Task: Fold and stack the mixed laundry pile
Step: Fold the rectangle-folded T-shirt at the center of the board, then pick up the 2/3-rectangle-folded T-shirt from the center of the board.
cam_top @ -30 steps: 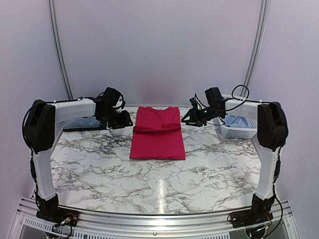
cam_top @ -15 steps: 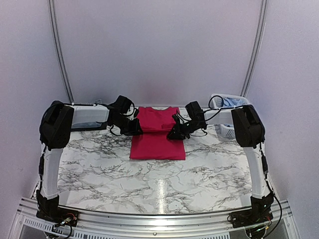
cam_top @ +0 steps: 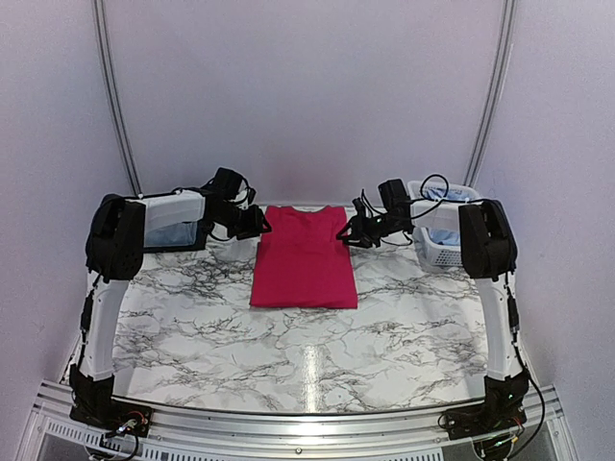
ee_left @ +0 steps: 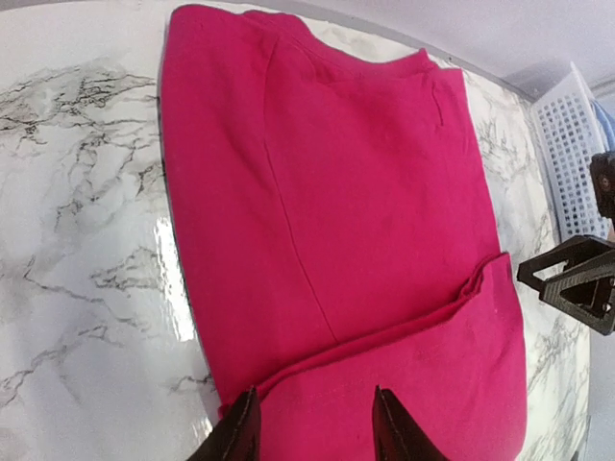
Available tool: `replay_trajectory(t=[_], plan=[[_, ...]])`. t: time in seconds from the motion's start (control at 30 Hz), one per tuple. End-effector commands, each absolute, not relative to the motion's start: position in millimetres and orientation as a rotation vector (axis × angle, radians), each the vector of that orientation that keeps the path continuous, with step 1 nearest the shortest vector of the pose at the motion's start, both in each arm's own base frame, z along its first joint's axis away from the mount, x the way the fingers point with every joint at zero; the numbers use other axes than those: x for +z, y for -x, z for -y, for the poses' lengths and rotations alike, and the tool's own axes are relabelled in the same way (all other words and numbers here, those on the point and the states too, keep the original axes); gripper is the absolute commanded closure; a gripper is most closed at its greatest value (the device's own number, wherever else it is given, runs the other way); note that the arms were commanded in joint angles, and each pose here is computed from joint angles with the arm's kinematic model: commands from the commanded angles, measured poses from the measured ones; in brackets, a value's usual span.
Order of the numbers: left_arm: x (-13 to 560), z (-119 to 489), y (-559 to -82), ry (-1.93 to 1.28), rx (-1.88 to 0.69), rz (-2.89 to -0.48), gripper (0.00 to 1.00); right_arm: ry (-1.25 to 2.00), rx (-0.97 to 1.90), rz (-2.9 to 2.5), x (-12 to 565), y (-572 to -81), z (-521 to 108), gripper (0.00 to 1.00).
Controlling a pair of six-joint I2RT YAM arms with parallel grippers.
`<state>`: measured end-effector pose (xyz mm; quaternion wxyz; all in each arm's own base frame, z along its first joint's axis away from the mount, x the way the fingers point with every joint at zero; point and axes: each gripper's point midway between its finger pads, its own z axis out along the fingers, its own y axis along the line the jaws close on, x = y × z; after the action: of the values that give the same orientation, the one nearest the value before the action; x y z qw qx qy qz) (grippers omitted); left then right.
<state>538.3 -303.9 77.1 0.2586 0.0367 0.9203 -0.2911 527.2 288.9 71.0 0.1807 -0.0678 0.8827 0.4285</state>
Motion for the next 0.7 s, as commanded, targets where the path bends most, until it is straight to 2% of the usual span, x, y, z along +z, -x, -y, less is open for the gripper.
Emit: replay_trajectory(t=[0.0,0.1,0.27,0.4,0.67], plan=[[133.6,322.0,-491.2,-0.188,-0.929,-2.451,0.54,0.306,1.378,-2.371,148.3,-482.6,-307.6,0.64],[133.6,344.1,-431.7,-0.298,-1.006,-2.491,0.46,0.363,1.496,-2.392,154.4,-426.5,-328.6,0.60],[131.2,372.6,-360.1,-0.326,-1.223,-2.495,0.43,0.429,1.610,-2.456,137.4,-350.4,-363.1,0.60],[117.2,379.3,-343.6,-0.232,-1.390,-2.449,0.43,0.372,1.623,-2.487,106.4,-334.3,-359.4,0.61],[44.9,362.4,-324.9,-0.076,-1.371,-2.576,0.44,0.246,1.506,-2.688,14.5,-307.6,-321.0,0.65]])
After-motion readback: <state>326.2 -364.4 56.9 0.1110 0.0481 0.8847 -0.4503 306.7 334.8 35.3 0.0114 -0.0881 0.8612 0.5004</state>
